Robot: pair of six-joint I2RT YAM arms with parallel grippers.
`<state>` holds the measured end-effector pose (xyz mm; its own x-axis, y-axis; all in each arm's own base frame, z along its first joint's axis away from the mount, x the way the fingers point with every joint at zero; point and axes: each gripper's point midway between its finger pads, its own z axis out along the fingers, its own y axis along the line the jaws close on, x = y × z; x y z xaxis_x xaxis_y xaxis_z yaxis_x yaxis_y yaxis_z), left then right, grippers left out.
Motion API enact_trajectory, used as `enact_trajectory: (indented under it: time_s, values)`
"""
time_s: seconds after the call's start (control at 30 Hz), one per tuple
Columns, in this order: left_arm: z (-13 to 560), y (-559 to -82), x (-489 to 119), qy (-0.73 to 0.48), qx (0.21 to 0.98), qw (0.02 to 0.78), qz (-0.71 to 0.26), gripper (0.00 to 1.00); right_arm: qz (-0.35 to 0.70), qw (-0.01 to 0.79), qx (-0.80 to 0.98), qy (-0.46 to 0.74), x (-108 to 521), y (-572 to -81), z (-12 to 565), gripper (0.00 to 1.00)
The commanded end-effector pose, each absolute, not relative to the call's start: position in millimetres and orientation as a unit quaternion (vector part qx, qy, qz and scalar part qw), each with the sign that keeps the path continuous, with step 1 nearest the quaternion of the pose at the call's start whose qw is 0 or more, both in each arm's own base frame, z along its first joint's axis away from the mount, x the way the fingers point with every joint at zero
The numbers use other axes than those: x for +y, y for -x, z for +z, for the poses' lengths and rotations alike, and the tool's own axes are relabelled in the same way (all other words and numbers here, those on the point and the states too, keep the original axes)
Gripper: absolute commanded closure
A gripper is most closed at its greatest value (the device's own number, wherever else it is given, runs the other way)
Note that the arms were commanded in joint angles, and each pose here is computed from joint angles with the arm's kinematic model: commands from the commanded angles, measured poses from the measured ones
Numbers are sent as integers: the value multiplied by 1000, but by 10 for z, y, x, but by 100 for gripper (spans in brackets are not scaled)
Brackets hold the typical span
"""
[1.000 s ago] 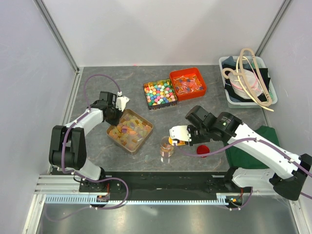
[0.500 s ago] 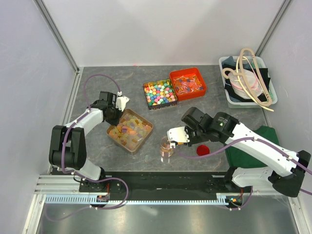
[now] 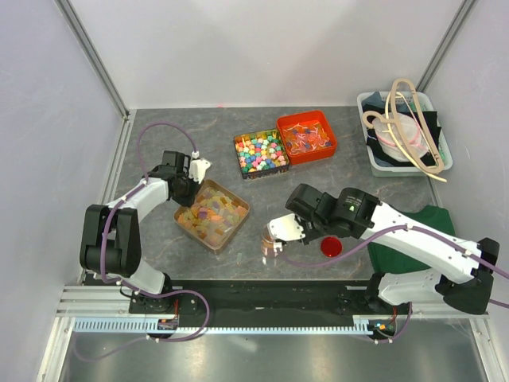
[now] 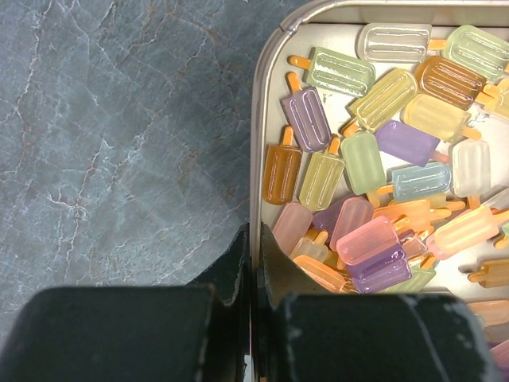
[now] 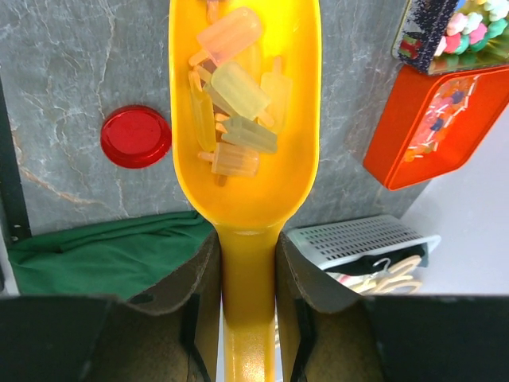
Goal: Pack the candies
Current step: Place the fake candies in the packing bottle.
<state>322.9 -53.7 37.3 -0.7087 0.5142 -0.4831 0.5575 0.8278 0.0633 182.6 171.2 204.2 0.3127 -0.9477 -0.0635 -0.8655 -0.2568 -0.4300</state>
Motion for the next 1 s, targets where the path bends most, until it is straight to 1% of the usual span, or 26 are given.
enact_trajectory:
  time_s: [0.0, 0.23, 0.63, 0.97]
  values:
    - [468, -3341, -636, -295, 911, 282, -65, 98, -145, 211, 563, 786, 1730, -1912, 2232, 100]
    - [466, -3339, -627, -295, 910, 284, -65, 98, -171, 204, 545, 795, 1759, -1917, 2235, 100]
    - [407, -3325, -607, -292, 910, 284, -71, 98, -185, 205, 535, 799, 1834, -1959, 2264, 100]
    - [391, -3327, -595, -293, 910, 284, -71, 98, -199, 238, 528, 791, 1965, -2072, 2470, 100]
